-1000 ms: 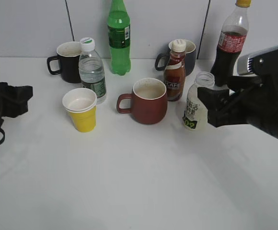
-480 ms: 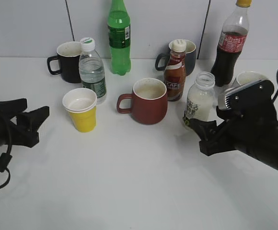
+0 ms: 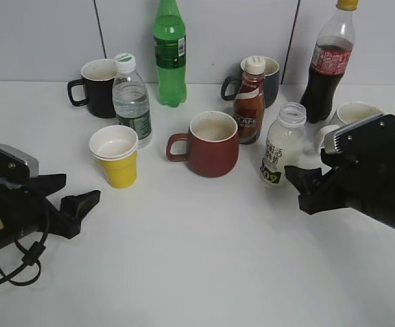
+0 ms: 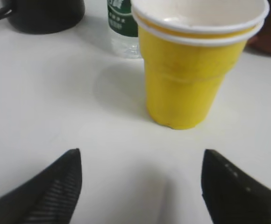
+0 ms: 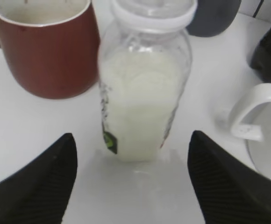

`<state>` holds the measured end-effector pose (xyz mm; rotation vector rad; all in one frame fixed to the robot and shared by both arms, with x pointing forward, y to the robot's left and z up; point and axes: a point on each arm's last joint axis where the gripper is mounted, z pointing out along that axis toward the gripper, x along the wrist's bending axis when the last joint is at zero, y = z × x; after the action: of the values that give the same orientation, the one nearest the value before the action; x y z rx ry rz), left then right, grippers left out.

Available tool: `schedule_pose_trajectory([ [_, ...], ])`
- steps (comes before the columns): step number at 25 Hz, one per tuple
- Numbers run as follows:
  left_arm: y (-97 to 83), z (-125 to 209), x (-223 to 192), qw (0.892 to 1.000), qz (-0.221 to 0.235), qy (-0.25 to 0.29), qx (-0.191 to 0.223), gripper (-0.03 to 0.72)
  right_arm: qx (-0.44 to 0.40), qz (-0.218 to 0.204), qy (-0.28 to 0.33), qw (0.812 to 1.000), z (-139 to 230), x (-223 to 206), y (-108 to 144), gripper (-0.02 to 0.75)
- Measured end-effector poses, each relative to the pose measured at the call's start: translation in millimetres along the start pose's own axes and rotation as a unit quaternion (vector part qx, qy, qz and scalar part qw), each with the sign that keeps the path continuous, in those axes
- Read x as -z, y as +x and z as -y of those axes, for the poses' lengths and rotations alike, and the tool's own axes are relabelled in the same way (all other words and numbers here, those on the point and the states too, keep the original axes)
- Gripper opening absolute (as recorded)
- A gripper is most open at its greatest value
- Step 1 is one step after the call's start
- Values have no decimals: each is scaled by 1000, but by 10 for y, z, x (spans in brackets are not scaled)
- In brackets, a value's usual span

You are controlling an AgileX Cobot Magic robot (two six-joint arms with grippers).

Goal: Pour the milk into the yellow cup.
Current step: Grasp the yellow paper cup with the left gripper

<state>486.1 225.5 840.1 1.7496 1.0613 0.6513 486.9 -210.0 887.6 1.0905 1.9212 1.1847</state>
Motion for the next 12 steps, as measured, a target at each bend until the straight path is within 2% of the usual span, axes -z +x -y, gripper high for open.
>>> schedule_pose_trajectory([
  [7, -19, -103, -269, 997, 58, -34, -36, 621, -1, -16, 0, 1000, 41, -103, 10, 554],
  [11, -8, -119, -363, 996, 67, -42, -43, 622, -5, -19, 3, 1000, 104, -134, 19, 554],
  [12, -7, -119, -452, 994, 81, -47, -52, 622, -6, -19, 3, 1000, 110, -137, 20, 554],
])
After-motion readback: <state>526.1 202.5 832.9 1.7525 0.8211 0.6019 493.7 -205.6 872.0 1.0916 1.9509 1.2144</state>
